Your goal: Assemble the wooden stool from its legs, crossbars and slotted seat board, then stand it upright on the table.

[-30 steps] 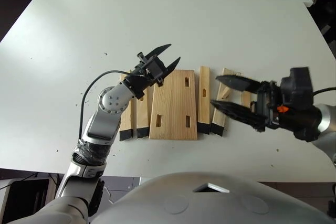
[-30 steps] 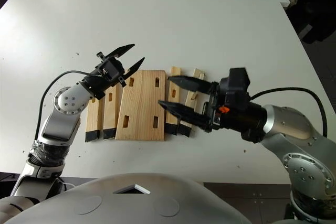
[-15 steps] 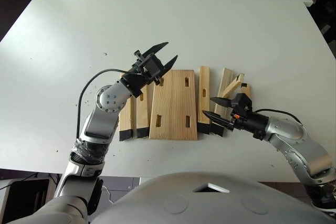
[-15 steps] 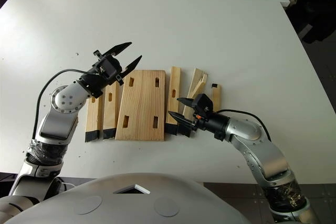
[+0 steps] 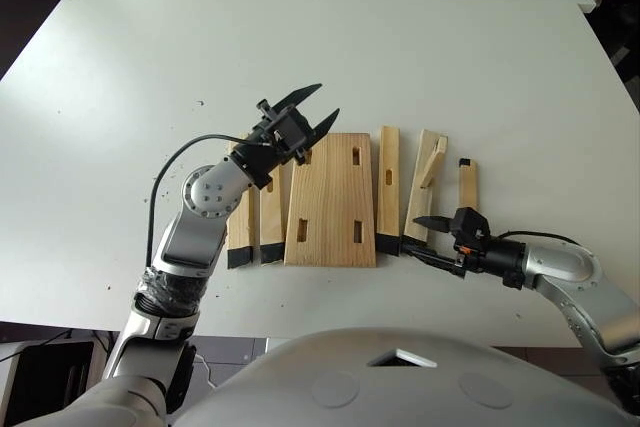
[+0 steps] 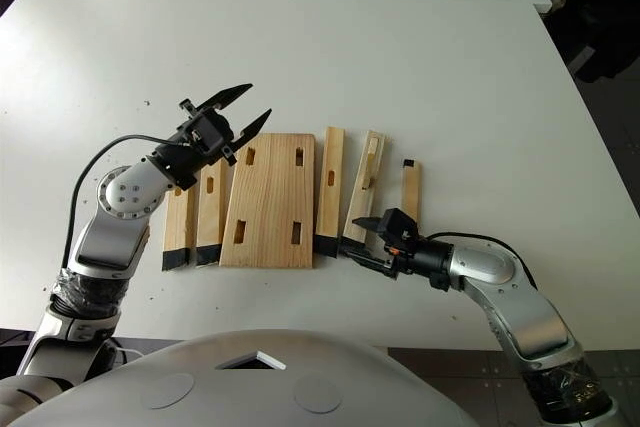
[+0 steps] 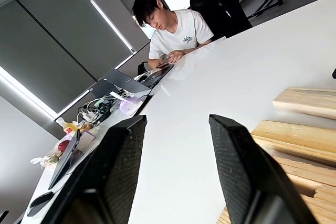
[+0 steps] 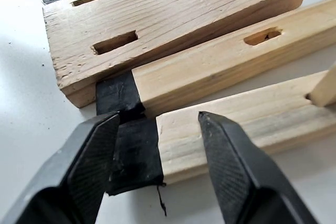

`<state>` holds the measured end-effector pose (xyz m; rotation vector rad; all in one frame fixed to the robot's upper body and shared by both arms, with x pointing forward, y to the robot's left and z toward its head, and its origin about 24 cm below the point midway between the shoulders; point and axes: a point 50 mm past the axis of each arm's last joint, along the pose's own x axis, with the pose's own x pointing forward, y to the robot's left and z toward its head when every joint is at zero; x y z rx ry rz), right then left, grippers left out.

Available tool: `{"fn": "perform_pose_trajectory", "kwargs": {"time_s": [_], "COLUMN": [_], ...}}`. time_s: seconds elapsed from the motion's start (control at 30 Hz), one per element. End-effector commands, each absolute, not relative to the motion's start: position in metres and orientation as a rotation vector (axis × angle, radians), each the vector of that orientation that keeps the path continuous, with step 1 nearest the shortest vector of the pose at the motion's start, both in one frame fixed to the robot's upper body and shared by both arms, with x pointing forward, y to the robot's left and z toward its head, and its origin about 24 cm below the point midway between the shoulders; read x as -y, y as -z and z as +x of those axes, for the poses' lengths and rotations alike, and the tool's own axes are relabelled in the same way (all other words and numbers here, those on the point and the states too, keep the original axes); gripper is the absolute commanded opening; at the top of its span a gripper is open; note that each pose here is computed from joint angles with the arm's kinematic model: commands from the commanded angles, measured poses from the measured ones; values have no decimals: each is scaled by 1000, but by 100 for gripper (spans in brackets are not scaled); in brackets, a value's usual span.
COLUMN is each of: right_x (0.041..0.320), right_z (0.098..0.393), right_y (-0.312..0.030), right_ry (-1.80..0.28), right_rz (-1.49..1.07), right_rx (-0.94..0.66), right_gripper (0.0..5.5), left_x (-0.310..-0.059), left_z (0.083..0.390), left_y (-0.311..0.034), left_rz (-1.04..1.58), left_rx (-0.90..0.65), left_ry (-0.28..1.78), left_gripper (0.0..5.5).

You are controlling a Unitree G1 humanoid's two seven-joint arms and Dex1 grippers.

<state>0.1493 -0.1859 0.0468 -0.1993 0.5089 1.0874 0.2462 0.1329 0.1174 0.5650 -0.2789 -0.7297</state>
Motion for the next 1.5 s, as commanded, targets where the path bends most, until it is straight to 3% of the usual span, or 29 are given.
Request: {"fn": "perform_pose_trajectory", "kwargs": {"time_s": [0.03,0.23,0.37,0.57,0.63,0.73,0.93,1.2,1.5], "right_x": [200,215,218,209,203,193,169,175,173], "right_z": [149,150,153,152,147,138,127,135,125], "right_y": [-45,-50,-69,-97,-99,-94,-82,-65,-44], "right_ry": [-1081,-1074,-1012,-751,-644,-525,-506,-438,-454], "right_rz": [-278,-354,-312,-230,-194,-126,-77,-134,-125], "right_rx": [-565,-591,-522,-397,-391,-420,-480,-500,-569], "right_gripper": [276,276,276,276,301,348,348,348,348], "left_x": [-132,-133,-134,-140,-143,-144,-144,-141,-140], "left_z": [243,240,238,233,231,228,229,233,231], "left_y": [-116,-114,-113,-114,-113,-113,-114,-116,-115], "left_rz": [578,576,574,576,577,576,575,577,571], "left_rx": [275,266,261,249,242,235,238,248,246], "left_ry": [722,705,694,659,639,619,609,631,628], "left_gripper": [220,220,220,220,220,220,220,220,220]}}
